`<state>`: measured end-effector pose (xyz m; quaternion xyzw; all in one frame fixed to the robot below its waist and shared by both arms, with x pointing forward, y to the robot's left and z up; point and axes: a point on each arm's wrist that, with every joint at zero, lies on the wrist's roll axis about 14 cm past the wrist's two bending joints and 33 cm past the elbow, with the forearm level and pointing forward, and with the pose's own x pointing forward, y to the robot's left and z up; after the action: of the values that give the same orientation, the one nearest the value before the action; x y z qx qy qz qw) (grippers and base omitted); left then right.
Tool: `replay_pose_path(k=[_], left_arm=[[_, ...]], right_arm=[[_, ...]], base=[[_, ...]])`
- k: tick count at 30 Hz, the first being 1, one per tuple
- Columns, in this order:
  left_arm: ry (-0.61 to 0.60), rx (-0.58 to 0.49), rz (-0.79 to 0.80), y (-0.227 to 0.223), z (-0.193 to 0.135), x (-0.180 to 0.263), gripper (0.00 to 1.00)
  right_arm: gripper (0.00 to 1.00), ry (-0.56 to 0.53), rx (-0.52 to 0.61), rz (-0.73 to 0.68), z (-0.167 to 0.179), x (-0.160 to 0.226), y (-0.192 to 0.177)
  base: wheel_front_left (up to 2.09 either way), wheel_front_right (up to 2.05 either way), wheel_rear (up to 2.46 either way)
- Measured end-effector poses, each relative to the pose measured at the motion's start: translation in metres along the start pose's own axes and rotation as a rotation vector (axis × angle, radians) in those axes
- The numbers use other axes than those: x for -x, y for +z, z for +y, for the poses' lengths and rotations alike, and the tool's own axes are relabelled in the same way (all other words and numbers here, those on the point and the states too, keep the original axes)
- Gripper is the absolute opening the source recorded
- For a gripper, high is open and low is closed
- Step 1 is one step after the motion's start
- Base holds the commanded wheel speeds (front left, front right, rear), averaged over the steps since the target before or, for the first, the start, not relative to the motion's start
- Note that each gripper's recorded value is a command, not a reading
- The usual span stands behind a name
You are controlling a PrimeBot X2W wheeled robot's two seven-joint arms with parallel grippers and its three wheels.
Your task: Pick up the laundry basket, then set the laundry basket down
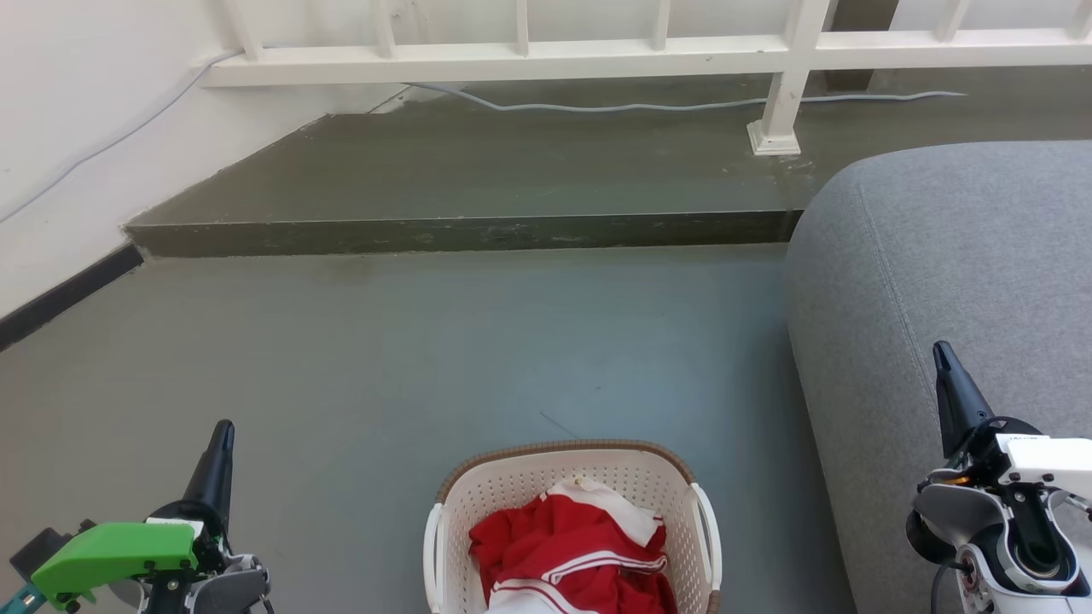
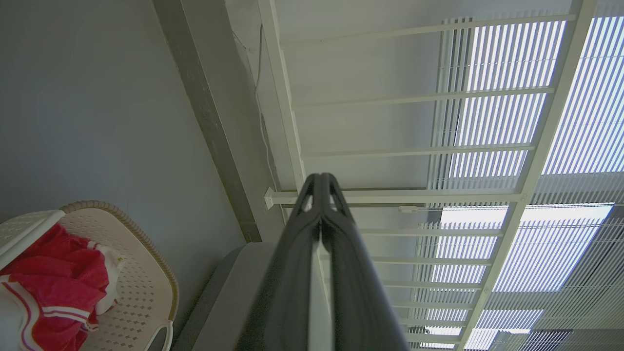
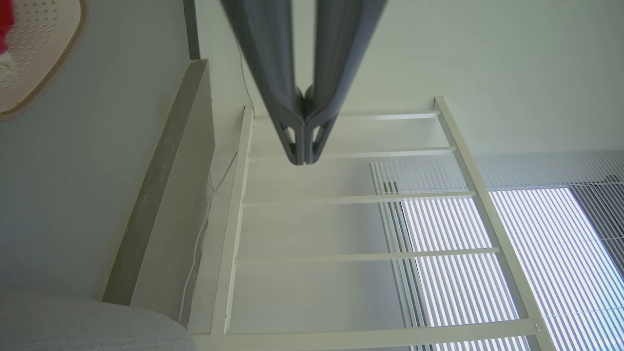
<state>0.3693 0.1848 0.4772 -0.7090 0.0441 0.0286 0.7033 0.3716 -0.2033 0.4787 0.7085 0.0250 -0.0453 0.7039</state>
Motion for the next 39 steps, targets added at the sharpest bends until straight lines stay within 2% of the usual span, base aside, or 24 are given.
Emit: replay_pose_path(k=[39], left_arm=[[-0.002, 0.0, 0.002, 0.0005, 0.0008, -0.0027, 0.0]], right_arm=[[0.0, -0.005, -0.004, -0.001, -0.0027, -0.001, 0.0011]], base=[[0.0, 0.0, 0.0]])
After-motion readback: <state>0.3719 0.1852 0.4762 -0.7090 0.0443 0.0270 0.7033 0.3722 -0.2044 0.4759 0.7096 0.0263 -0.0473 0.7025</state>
